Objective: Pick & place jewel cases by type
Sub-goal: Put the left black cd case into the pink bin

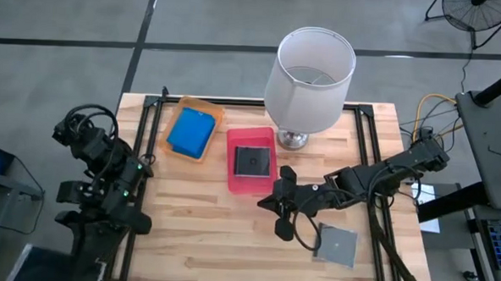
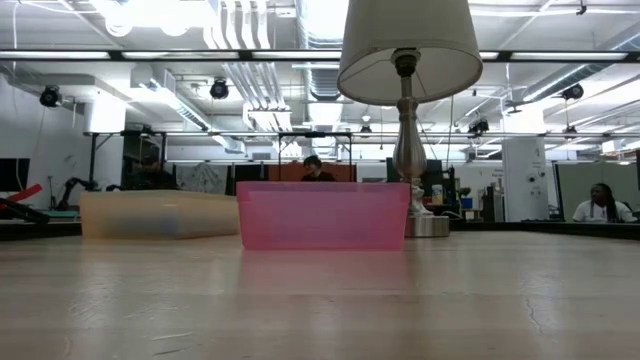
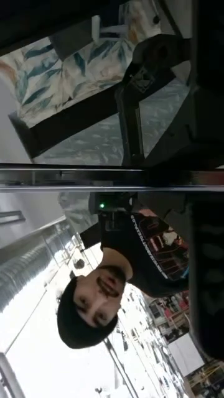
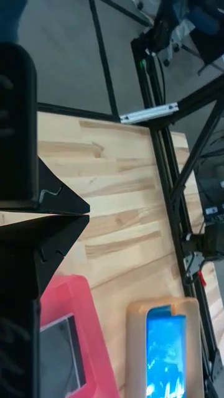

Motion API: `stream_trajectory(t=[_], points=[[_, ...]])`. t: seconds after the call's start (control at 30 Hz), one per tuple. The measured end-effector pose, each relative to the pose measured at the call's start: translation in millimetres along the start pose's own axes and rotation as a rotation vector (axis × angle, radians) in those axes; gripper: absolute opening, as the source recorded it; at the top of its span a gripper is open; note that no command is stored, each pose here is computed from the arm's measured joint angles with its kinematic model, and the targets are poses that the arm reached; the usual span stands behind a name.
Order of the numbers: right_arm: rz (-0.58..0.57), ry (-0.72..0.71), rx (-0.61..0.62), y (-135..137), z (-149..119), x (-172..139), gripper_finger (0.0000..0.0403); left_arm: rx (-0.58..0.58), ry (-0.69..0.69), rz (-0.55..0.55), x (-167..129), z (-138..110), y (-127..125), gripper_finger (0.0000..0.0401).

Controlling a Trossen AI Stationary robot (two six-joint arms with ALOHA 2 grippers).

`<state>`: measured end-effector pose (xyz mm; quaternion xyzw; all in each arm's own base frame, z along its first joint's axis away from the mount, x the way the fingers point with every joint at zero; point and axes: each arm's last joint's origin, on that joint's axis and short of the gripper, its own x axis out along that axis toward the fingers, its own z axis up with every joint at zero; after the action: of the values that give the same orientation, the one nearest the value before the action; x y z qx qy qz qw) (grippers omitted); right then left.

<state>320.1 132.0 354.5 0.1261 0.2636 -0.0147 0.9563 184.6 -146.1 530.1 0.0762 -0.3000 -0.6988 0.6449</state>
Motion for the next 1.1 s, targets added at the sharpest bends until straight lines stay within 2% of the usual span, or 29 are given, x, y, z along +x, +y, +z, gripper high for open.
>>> stream_trajectory(t=[0.33,0.43,0.57,0.73,0.87,0.97,1.1], points=[[0.004,-0.003,-0.003,-3.3,2.4,1.3,0.0009,0.012,0.001,0.003,1.0,-1.4,0.2,0.0013],[0.004,-0.003,-0.003,-3.3,2.4,1.3,0.0009,0.013,0.008,0.058,-1.6,-0.9,2.7,0.0013],[0.005,-0.005,-0.013,-3.1,2.5,1.3,0.0008,-0.033,0.057,0.269,-8.6,-1.0,6.9,0.0013],[0.006,-0.008,-0.019,-2.9,2.7,1.2,0.0008,-0.141,0.224,0.727,-22.7,-4.2,9.2,0.0013],[0.008,-0.012,-0.017,-3.0,3.5,-0.3,0.0008,-0.143,0.278,1.034,-33.1,3.3,7.1,0.0013],[0.010,-0.019,-0.009,-3.1,4.7,-2.9,0.0008,-0.140,0.250,1.185,-38.1,12.2,4.6,0.0013],[0.010,-0.030,-0.006,-3.5,6.4,-6.8,0.0008,-0.137,0.235,1.285,-40.9,16.9,2.9,0.0013]])
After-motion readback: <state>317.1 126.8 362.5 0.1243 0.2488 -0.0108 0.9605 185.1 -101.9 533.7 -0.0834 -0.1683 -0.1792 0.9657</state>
